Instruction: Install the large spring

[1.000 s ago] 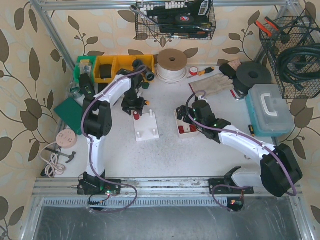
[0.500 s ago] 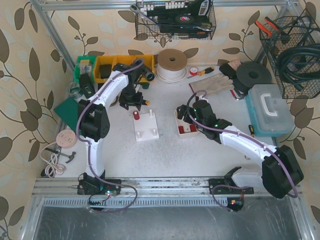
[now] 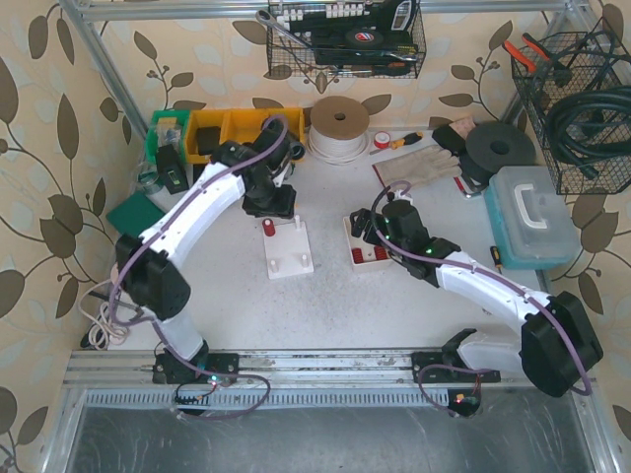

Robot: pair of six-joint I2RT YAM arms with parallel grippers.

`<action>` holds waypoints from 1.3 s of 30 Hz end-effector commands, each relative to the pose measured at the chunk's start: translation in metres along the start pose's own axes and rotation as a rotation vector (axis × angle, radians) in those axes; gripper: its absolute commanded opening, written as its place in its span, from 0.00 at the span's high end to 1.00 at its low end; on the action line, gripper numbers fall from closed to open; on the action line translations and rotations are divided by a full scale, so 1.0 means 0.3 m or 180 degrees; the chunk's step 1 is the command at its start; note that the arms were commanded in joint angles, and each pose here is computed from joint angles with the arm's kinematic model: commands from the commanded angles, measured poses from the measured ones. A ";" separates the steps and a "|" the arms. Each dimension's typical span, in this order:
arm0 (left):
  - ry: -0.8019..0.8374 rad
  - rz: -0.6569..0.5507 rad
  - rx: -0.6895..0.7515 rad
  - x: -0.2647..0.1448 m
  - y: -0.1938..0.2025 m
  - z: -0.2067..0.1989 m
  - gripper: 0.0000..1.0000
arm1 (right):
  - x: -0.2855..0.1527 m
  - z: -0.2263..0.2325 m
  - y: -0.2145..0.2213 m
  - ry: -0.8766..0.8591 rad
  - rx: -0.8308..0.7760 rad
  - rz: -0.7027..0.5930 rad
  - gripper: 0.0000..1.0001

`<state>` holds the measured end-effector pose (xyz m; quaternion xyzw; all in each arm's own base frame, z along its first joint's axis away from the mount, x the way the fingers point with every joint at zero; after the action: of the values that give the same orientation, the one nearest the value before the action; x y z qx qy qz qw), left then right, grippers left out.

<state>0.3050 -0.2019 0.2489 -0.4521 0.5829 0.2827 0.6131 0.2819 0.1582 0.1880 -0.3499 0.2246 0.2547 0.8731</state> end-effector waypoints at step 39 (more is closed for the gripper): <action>0.1143 -0.1439 0.0348 0.137 0.094 -0.249 0.44 | 0.008 0.033 0.042 0.0089 -0.0263 0.0122 0.03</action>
<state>0.2528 -0.2590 0.1896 -0.5633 0.5905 0.0694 0.5738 0.2755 0.1709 0.1772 -0.3689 0.2416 0.2797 0.8528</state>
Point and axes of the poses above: each gripper's point midway between its finger pads, its own x axis out along the fingers, its own z axis along the line the jaws close on, y = z × x, the point moved 6 cm from there along -x, back along the fingers, and after that the axes turned 14 degrees about x, right-handed, at the moved point
